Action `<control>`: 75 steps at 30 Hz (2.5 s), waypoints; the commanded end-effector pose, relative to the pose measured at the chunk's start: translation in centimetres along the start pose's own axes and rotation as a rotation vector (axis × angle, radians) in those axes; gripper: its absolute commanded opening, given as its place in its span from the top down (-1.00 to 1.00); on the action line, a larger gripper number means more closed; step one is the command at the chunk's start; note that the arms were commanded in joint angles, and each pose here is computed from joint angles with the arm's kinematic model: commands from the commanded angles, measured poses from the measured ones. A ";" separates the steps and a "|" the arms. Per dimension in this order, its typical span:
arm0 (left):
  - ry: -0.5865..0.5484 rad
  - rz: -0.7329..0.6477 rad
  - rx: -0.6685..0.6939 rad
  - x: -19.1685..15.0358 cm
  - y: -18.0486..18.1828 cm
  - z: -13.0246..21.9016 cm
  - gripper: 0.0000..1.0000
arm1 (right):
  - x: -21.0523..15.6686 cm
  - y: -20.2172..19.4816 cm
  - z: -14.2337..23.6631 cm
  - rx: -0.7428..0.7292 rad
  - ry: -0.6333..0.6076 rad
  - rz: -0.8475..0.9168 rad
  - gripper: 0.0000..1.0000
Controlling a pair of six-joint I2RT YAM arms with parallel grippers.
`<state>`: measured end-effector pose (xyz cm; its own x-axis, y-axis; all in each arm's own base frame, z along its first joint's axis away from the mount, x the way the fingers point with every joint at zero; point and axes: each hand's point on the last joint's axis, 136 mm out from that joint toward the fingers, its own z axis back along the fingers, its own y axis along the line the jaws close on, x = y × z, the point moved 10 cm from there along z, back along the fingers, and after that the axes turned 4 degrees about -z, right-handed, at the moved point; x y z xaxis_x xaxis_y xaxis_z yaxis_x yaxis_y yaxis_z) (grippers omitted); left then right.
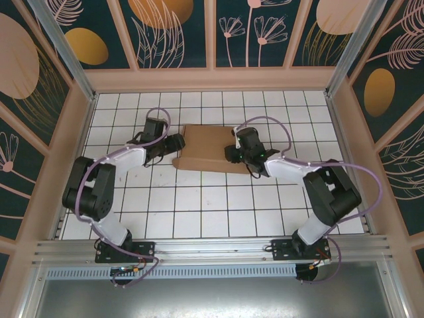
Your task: Fold the paper box
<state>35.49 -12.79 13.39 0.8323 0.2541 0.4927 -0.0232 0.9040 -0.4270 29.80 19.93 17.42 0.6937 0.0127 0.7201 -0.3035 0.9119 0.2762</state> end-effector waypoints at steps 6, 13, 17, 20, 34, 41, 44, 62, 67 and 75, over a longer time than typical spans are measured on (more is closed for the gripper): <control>0.052 -0.031 0.054 -0.4 0.7 -2.8 -0.21 | 3.3 -3.7 3.5 0.063 -0.223 -0.232 0.72; 0.050 -0.068 0.107 -0.6 1.3 -2.9 -0.11 | 2.3 -7.3 0.9 0.038 -0.094 -0.305 -0.31; 0.073 -0.073 0.073 -0.3 1.7 -3.2 -0.01 | 1.7 -8.2 0.2 0.139 -0.070 -0.354 -0.38; 0.085 -0.059 0.036 -0.2 2.4 -3.2 0.10 | 1.5 -9.5 -0.1 0.182 -0.060 -0.423 -0.50; 0.135 -0.030 -0.074 0.2 3.3 -3.8 0.28 | -0.6 -12.2 -2.5 0.346 0.063 -0.592 -0.70; 0.145 -0.039 -0.076 0.6 3.2 -4.4 0.32 | -2.4 -12.0 -3.4 0.342 0.144 -0.633 -0.72; 0.158 -0.032 -0.074 0.2 3.5 -4.7 0.32 | -2.7 -12.3 -3.8 0.316 0.177 -0.650 -0.75; 0.212 0.066 -0.095 0.0 6.8 -5.8 0.35 | -2.9 -10.5 -5.9 0.521 0.305 -0.658 -0.77; 0.179 0.071 -0.121 0.8 6.2 -5.2 0.38 | -2.2 -9.3 -6.1 0.576 0.292 -0.647 -0.53; -0.032 0.099 -0.031 4.7 4.4 -0.2 0.13 | -2.5 -8.8 -3.6 0.631 0.083 -0.769 0.00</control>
<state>40.42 -9.33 12.25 0.8390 0.2754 0.4692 0.0575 0.8127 -0.5799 33.50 13.12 8.99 0.9195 -0.3756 0.1163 0.0349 0.3726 0.9274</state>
